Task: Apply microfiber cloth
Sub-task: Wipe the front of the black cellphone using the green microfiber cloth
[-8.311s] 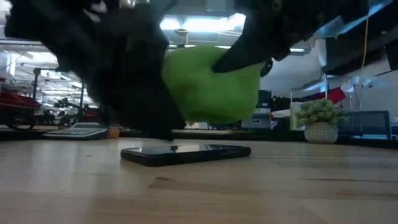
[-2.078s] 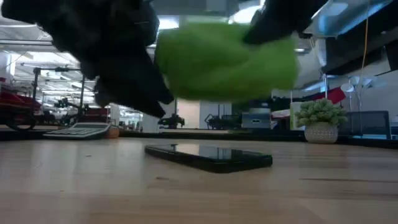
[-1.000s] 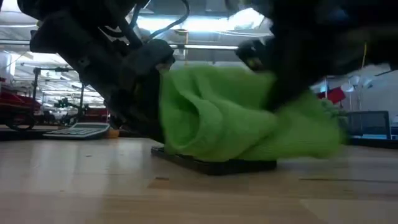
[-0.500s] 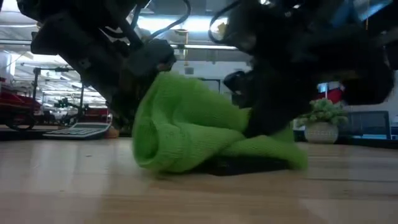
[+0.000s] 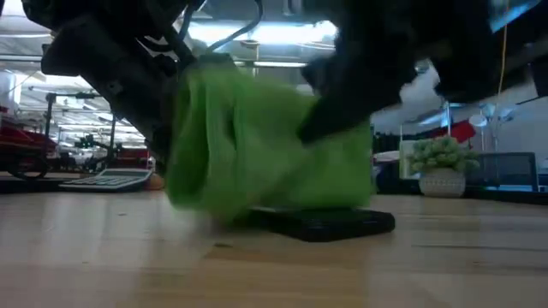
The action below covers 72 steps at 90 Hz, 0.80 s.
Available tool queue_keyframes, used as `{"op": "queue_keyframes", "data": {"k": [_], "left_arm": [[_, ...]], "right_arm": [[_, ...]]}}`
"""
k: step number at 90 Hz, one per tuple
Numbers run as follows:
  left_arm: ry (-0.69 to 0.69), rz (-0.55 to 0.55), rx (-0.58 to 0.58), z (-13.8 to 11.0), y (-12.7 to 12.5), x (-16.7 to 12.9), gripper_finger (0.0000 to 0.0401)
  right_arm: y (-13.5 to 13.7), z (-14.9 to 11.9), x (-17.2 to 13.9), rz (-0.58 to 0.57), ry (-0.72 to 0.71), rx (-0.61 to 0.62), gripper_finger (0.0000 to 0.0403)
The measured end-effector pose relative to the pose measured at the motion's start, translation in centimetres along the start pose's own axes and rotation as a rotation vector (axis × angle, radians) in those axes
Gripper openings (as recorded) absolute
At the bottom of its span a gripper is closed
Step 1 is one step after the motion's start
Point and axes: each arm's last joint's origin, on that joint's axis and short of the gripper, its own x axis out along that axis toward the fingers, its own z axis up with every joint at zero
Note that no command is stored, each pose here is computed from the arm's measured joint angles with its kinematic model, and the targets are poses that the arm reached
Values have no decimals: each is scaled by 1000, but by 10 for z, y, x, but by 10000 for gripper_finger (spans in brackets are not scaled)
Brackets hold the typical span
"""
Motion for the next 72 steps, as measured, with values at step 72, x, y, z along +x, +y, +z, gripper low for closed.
{"op": "queue_keyframes", "data": {"k": [72], "left_arm": [[-2,-12,13,0,-1,0,156]], "right_arm": [[-15,13,-16,-58,-21,-43,5]]}}
